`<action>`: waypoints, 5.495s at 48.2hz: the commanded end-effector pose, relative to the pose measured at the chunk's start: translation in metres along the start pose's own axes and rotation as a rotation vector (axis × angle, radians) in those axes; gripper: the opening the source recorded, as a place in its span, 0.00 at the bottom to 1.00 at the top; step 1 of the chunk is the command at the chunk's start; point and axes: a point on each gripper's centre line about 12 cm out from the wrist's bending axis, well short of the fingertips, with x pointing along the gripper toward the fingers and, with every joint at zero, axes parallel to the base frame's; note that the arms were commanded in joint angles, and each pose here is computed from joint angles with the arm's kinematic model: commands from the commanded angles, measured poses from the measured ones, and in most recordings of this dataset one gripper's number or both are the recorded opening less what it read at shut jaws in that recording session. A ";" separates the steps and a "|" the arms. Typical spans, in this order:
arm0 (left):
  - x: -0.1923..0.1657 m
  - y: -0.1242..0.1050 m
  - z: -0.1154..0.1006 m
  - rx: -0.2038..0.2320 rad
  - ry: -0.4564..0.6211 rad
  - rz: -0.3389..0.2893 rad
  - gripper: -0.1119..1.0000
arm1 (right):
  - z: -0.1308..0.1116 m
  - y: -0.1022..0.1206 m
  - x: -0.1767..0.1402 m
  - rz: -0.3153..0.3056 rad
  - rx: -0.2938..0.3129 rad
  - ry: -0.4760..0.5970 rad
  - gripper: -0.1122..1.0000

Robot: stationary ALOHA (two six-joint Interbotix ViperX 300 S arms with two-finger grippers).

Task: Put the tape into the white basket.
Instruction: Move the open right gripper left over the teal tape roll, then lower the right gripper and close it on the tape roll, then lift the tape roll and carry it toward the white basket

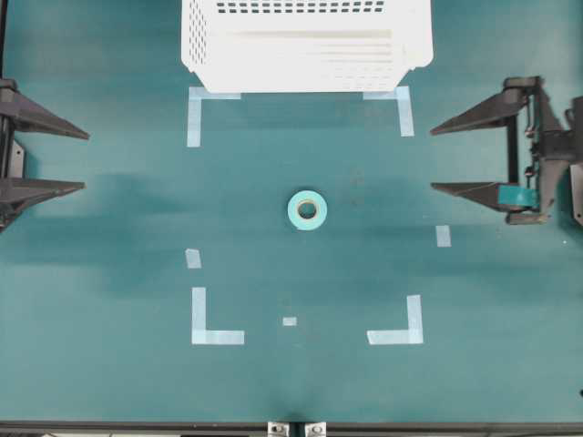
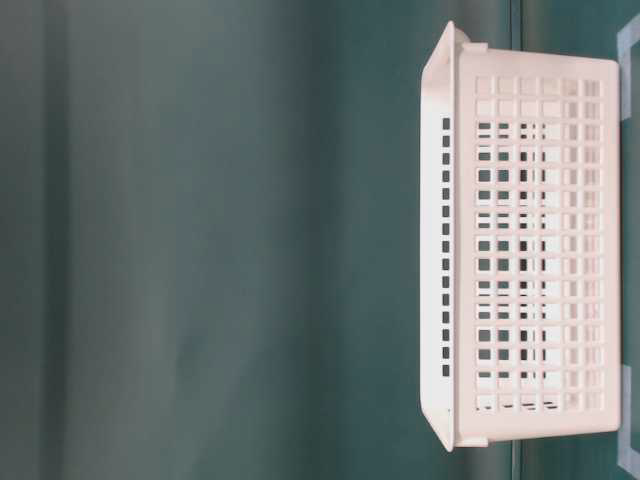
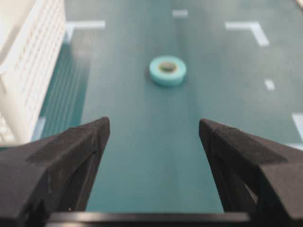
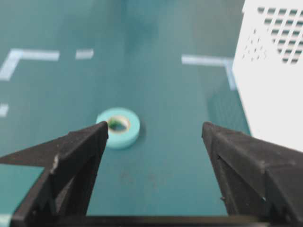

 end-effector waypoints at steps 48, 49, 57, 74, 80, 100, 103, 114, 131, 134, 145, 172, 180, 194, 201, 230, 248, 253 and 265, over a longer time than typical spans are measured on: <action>-0.008 0.003 -0.019 -0.004 -0.042 0.021 0.90 | -0.045 -0.001 0.091 -0.012 0.099 0.121 0.96; -0.008 0.003 -0.019 -0.006 -0.042 0.021 0.90 | -0.046 -0.002 0.092 -0.012 0.103 0.122 0.96; -0.008 0.003 -0.020 -0.001 -0.040 0.022 0.90 | -0.054 0.000 0.102 -0.011 0.120 0.147 0.96; -0.008 0.004 -0.021 -0.003 -0.040 0.030 0.90 | -0.063 0.009 0.129 0.011 0.113 0.173 0.96; -0.008 0.005 -0.021 -0.004 -0.040 0.033 0.90 | -0.065 0.012 0.136 0.020 0.110 0.176 0.96; -0.008 0.005 -0.021 -0.005 -0.040 0.034 0.90 | -0.077 0.013 0.156 0.010 0.129 0.199 0.96; -0.008 0.005 -0.021 -0.004 -0.042 0.035 0.90 | -0.078 0.014 0.158 0.010 0.134 0.201 0.96; -0.008 0.005 -0.021 -0.004 -0.042 0.036 0.90 | -0.082 0.015 0.166 0.012 0.143 0.206 0.96; -0.008 0.006 -0.021 -0.007 -0.040 0.043 0.90 | -0.085 0.016 0.179 0.011 0.143 0.215 0.96; -0.008 0.006 -0.022 -0.006 -0.039 0.044 0.90 | -0.086 0.016 0.180 0.009 0.143 0.225 0.96; -0.008 0.006 -0.021 -0.006 -0.042 0.044 0.90 | -0.085 0.016 0.182 0.008 0.142 0.234 0.96; -0.008 0.007 -0.021 -0.007 -0.040 0.051 0.90 | -0.084 0.017 0.180 0.002 0.141 0.278 0.71; -0.008 0.007 -0.021 -0.008 -0.042 0.054 0.90 | -0.074 0.018 0.177 0.009 0.137 0.259 0.71; -0.008 0.007 -0.021 -0.010 -0.042 0.055 0.90 | -0.061 0.019 0.173 0.013 0.137 0.244 0.71; -0.008 0.008 -0.021 -0.010 -0.040 0.057 0.90 | -0.029 0.023 0.168 0.023 0.138 0.196 0.71; -0.008 0.010 -0.021 -0.012 -0.044 0.077 0.90 | 0.047 0.030 0.145 0.032 0.137 0.171 0.71; -0.008 0.012 -0.021 -0.019 -0.042 0.095 0.90 | 0.070 0.031 0.145 0.031 0.124 0.173 0.71; -0.009 0.013 -0.021 -0.019 -0.042 0.096 0.90 | 0.071 0.031 0.145 0.031 0.124 0.172 0.71; -0.008 0.012 -0.021 -0.019 -0.042 0.095 0.90 | 0.076 0.028 0.142 0.025 0.126 0.158 0.71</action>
